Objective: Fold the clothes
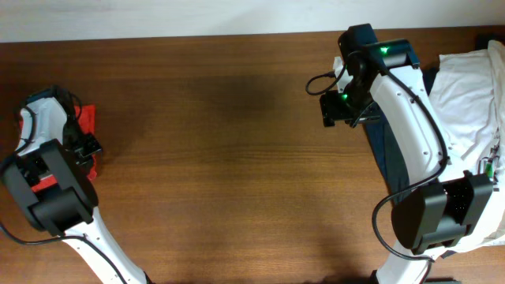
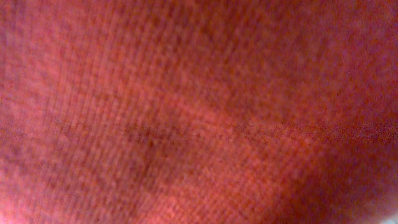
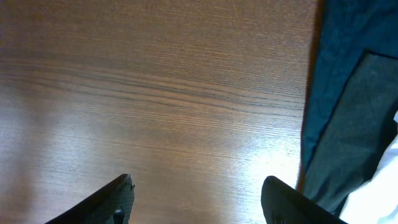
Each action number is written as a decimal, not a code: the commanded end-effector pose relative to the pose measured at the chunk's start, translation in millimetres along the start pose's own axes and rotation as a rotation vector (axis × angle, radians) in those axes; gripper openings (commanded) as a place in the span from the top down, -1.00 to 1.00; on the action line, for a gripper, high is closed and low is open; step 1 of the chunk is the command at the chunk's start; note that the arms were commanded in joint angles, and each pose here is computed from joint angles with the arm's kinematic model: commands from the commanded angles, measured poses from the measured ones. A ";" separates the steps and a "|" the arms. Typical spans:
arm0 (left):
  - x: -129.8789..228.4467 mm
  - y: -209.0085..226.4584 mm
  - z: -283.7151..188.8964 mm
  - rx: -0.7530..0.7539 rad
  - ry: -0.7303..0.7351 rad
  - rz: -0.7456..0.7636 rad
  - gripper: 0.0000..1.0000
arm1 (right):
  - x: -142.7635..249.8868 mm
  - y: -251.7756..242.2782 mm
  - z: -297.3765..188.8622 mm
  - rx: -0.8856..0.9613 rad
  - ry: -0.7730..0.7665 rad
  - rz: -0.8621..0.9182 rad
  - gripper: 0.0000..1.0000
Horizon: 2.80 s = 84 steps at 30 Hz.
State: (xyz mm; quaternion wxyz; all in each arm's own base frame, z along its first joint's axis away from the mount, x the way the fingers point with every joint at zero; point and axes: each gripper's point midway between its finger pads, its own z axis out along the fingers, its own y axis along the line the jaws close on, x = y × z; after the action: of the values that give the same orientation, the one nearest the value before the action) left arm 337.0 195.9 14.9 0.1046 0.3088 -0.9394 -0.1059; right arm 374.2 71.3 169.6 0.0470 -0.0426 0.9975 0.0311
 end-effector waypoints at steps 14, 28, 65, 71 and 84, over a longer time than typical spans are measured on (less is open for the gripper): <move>141.7 -144.8 -102.7 0.170 0.065 0.561 -0.98 | 30.6 -51.2 -9.4 -0.129 0.123 0.151 -0.97; 201.4 -78.4 -221.0 0.394 -0.605 0.529 -0.98 | 113.6 -56.3 -35.2 -0.104 -0.306 0.155 -0.97; 273.5 -19.7 -197.9 0.556 -1.002 0.462 -0.98 | 130.3 -43.0 -48.9 0.103 -1.586 -0.129 -0.97; 273.5 -19.7 -197.9 0.556 -1.002 0.462 -0.99 | 133.9 -56.1 -3.6 0.184 -1.393 -0.118 -0.97; 273.5 -19.7 -197.8 0.556 -1.002 0.463 -0.98 | 133.8 -55.3 -3.6 0.182 -1.394 -0.120 -0.97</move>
State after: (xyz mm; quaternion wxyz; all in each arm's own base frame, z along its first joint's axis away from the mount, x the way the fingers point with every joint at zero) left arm 184.6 -12.0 233.6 -0.4102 0.0301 -0.9105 0.0416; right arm 246.3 6.3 158.8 0.6810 -0.0646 0.7289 -0.0289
